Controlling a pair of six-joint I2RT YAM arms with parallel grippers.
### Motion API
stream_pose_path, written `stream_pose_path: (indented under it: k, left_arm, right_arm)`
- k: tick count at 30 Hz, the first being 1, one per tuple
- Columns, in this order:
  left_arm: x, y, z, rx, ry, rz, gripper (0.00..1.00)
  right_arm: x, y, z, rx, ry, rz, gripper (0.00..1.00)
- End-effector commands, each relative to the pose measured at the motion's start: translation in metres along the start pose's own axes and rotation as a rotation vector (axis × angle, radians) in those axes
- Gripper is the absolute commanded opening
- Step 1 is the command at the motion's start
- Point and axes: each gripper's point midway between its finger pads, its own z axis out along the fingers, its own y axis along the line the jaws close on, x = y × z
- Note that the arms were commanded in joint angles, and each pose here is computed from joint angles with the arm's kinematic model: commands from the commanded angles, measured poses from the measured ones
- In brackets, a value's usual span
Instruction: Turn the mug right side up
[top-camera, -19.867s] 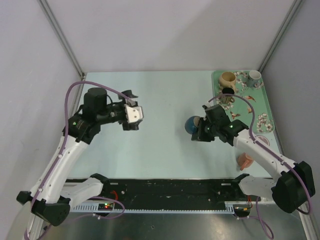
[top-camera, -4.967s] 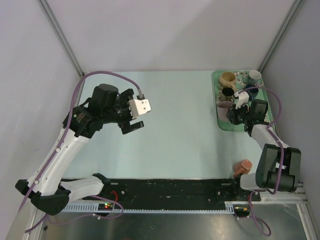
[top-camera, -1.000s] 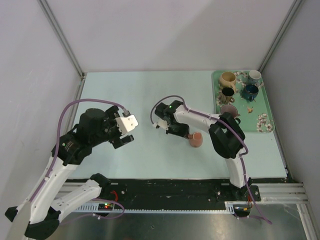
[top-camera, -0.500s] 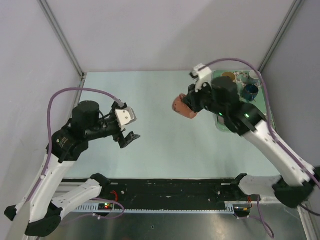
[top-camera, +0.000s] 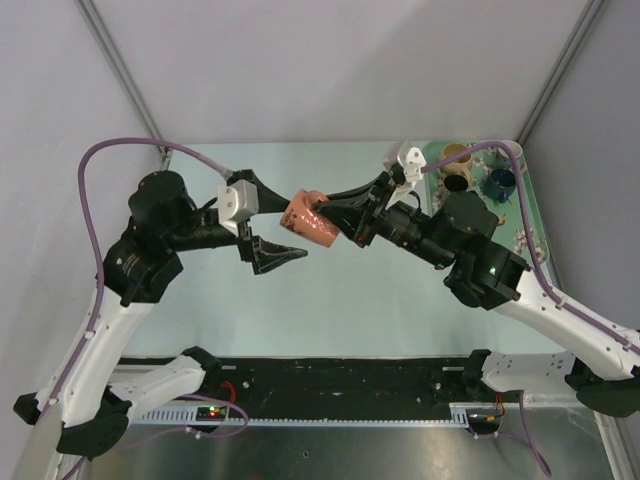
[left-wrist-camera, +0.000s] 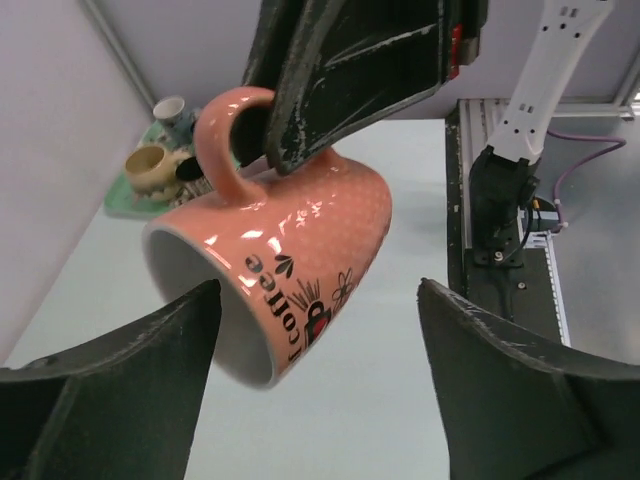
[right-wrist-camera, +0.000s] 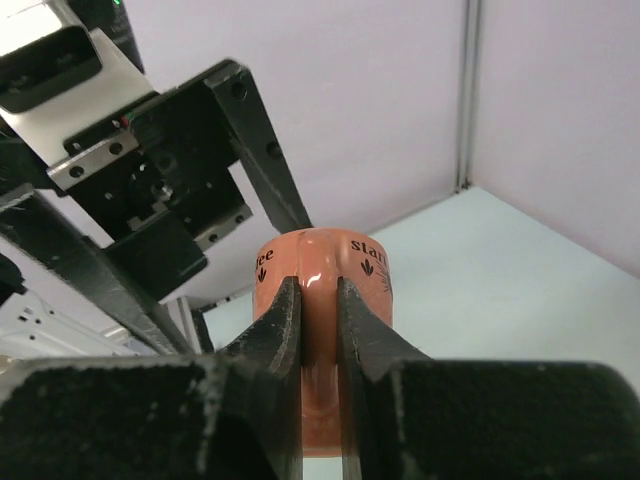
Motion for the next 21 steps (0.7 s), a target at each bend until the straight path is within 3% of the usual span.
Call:
stream_pose_path:
  k: [1, 3, 4, 6, 7, 11, 12, 14, 15, 17, 21]
  left_arm:
    - [-0.036, -0.016, -0.002, 0.086, -0.109, 0.035, 0.76]
    - [-0.035, -0.019, -0.002, 0.106, -0.112, 0.035, 0.62]
    - [-0.034, -0.021, -0.001, 0.117, -0.113, 0.033, 0.50]
    - [-0.032, -0.021, 0.000, 0.121, -0.112, 0.023, 0.16]
    - [-0.030, -0.019, 0.002, 0.115, -0.108, 0.013, 0.08]
    - [-0.018, 0.002, 0.001, -0.011, -0.065, 0.001, 0.01]
    - [-0.011, 0.009, 0.000, -0.050, -0.040, 0.014, 0.00]
    - [0.008, 0.018, -0.004, -0.096, 0.036, 0.059, 0.00]
    - [0.022, 0.020, -0.006, -0.104, 0.089, 0.098, 0.00]
    - [0.048, 0.025, -0.014, -0.124, 0.205, 0.178, 0.00]
    - [0.098, 0.029, -0.034, -0.088, 0.470, 0.381, 0.00]
  right_arm:
    - [-0.069, 0.019, -0.002, -0.057, -0.253, -0.007, 0.00]
    - [-0.069, 0.020, 0.001, -0.064, -0.255, -0.008, 0.00]
    - [-0.068, 0.021, 0.003, -0.067, -0.254, -0.007, 0.00]
    - [-0.063, 0.022, 0.008, -0.079, -0.239, -0.008, 0.00]
    - [-0.059, 0.024, 0.010, -0.091, -0.228, -0.014, 0.00]
    - [-0.028, 0.019, 0.010, -0.092, -0.089, -0.099, 0.02]
    - [-0.017, 0.011, 0.005, -0.071, -0.029, -0.127, 0.19]
    - [0.004, -0.002, -0.008, -0.041, 0.088, -0.180, 0.66]
    - [0.014, -0.007, -0.015, -0.038, 0.144, -0.203, 0.83]
    - [0.031, -0.014, -0.035, -0.048, 0.270, -0.252, 0.95]
    - [0.053, -0.029, -0.068, -0.007, 0.517, -0.279, 0.99]
